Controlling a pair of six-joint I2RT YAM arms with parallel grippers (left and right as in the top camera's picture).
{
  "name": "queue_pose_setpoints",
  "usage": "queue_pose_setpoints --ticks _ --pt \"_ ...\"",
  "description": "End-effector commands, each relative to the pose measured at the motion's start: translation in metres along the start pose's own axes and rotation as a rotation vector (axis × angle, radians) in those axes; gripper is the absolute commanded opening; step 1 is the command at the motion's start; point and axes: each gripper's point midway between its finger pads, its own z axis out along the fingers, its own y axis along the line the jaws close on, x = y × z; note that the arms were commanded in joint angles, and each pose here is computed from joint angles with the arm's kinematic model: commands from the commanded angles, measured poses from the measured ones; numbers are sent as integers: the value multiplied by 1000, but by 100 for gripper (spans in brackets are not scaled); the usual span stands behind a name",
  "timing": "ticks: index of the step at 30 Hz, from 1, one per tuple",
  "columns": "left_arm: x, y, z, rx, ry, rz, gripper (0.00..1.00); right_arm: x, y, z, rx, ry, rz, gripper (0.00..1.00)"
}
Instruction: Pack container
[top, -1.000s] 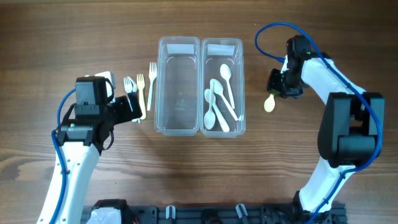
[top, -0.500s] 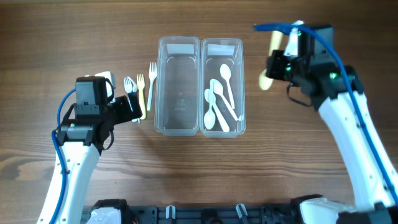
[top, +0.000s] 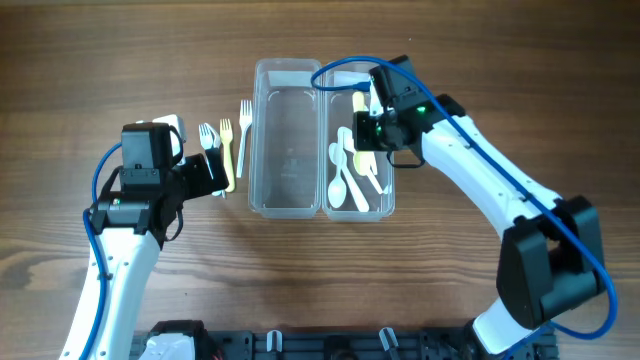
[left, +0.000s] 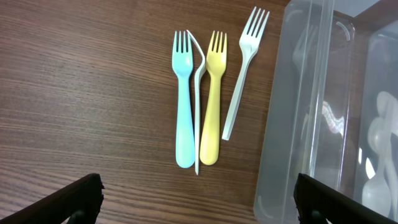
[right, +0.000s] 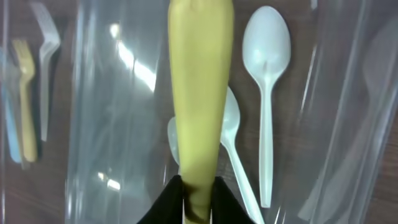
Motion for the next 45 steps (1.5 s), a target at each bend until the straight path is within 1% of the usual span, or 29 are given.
queue_pose_setpoints --ticks 1,2,3,5,8,9,10,11,13,14,16,17,20,22,25,26,28,29,32,35,37,39,41,45 --pt "-8 -2 -3 -2 -19 -4 100 -29 28 -40 -96 -115 -94 34" --pt "-8 -2 -3 -2 -19 -4 100 -35 32 -50 -104 -144 -114 40" --pt "-8 -2 -3 -2 -19 -4 100 -59 35 -104 -103 -289 -165 65" --pt "-8 -3 -3 -1 -21 -4 100 -68 26 -133 -78 -366 -149 68" --pt "-11 -4 -3 4 -30 -7 100 -77 -3 -186 -17 -484 -92 73" --pt "-10 -5 -3 15 -27 -11 100 -76 -15 -200 9 -509 -67 76" --pt "-4 -12 -3 56 0 -33 100 -75 -28 -213 34 -530 -40 81" --pt "8 -20 -4 105 58 -53 100 -72 -42 -229 60 -553 -8 87" --pt "14 -37 -7 206 93 -71 100 -66 -66 -249 102 -580 47 89" --pt "14 -42 -8 233 99 -71 100 -63 -77 -257 123 -587 75 92" --pt "10 -43 -8 238 85 -82 100 -55 -96 -265 160 -585 124 97" --pt "7 -42 -7 231 76 -111 100 -49 -108 -268 182 -573 156 99" --pt "3 -30 -2 157 65 -248 99 -36 -132 -265 225 -522 226 100" --pt "4 -22 5 105 69 -275 99 -28 -145 -258 251 -475 260 100" --pt "5 3 13 -38 79 -280 99 -21 -160 -245 298 -413 293 100" --pt "3 9 15 -61 85 -287 99 -20 -163 -240 303 -394 299 100" --pt "-5 10 19 -59 99 -291 99 -20 -166 -230 303 -361 307 100" --pt "-9 7 21 -39 111 -270 97 -19 -168 -225 304 -342 312 100" --pt "-18 -3 32 3 152 -209 95 -14 -174 -209 307 -281 330 100" --pt "-19 -4 52 -18 207 -173 95 -8 -179 -194 310 -218 346 100" --pt "-15 3 73 -92 241 -151 94 -4 -182 -184 312 -177 356 100" --pt "-18 8 86 -142 236 -148 93 0 -183 -178 306 -147 363 100" --pt "-26 9 95 -165 211 -171 89 1 -179 -173 279 -129 366 100" --pt "-47 -2 102 -123 137 -175 86 0 -172 -169 227 -120 366 100"
